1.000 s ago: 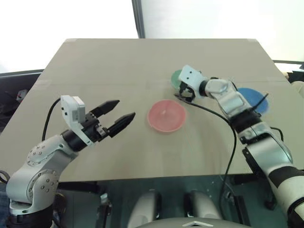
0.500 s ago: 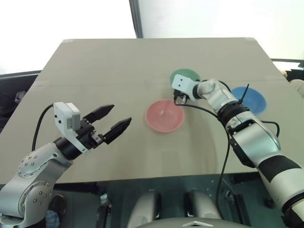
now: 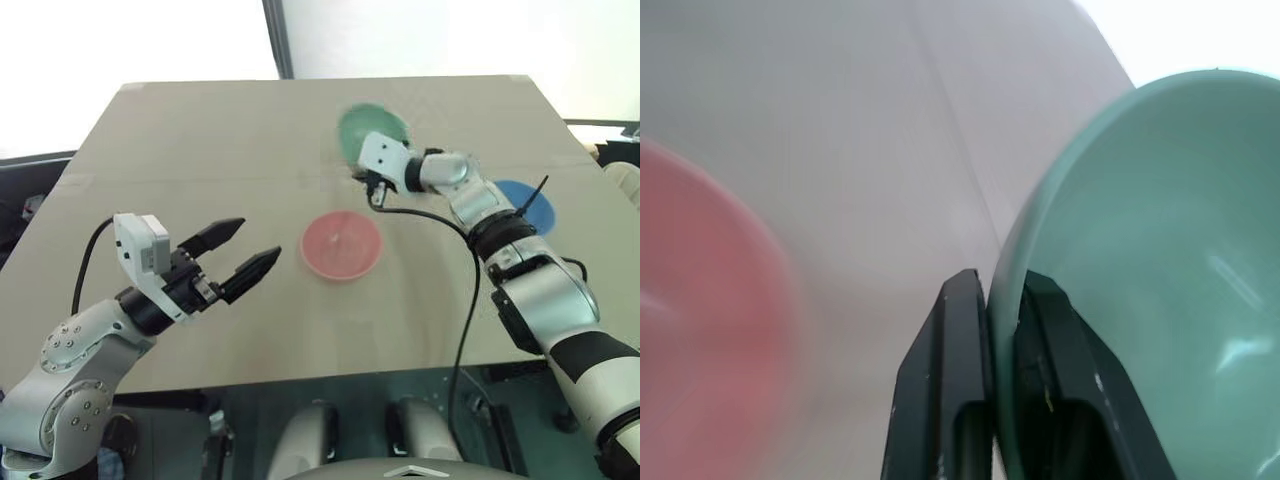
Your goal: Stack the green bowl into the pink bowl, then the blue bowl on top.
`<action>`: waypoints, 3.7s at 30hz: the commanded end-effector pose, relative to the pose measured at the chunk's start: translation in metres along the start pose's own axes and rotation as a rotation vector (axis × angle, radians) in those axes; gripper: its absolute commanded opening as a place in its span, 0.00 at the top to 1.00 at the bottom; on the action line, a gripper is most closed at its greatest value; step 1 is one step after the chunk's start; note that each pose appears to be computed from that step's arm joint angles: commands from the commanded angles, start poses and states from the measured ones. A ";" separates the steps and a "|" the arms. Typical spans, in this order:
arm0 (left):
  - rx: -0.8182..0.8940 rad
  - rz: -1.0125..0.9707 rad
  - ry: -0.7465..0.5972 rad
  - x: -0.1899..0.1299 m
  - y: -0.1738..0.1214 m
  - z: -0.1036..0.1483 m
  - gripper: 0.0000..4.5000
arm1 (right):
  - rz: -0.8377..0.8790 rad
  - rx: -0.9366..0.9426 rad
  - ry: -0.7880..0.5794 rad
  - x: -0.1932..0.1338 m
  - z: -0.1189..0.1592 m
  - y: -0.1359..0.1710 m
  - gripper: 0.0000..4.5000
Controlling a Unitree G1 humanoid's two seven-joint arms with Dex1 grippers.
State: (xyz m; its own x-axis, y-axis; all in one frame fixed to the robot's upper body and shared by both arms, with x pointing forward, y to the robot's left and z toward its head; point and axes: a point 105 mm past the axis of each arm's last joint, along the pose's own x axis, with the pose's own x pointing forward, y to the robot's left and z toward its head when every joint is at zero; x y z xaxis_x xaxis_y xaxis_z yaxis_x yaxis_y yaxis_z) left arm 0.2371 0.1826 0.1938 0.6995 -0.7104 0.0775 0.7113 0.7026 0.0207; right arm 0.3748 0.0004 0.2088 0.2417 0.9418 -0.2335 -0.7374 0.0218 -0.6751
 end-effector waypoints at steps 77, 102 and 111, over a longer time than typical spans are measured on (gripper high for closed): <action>0.057 -0.287 -0.108 0.051 -0.009 0.017 0.02 | -0.480 0.385 0.533 -0.180 -0.063 0.043 0.99; 0.066 -0.197 -0.031 0.016 -0.002 0.009 0.02 | -0.032 0.044 0.092 -0.051 0.053 0.058 0.37; 0.048 -0.152 0.035 0.006 -0.004 -0.006 0.02 | -0.207 0.452 0.154 -0.130 0.015 0.075 0.37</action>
State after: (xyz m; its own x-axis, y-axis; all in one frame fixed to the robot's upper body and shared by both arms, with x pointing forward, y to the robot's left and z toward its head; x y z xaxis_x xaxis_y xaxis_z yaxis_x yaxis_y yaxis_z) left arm 0.2440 0.1770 0.1830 0.5903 -0.8063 0.0383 0.8055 0.5914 0.0369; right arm 0.2877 -0.1007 0.1904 0.4581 0.8452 -0.2753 -0.8620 0.3468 -0.3698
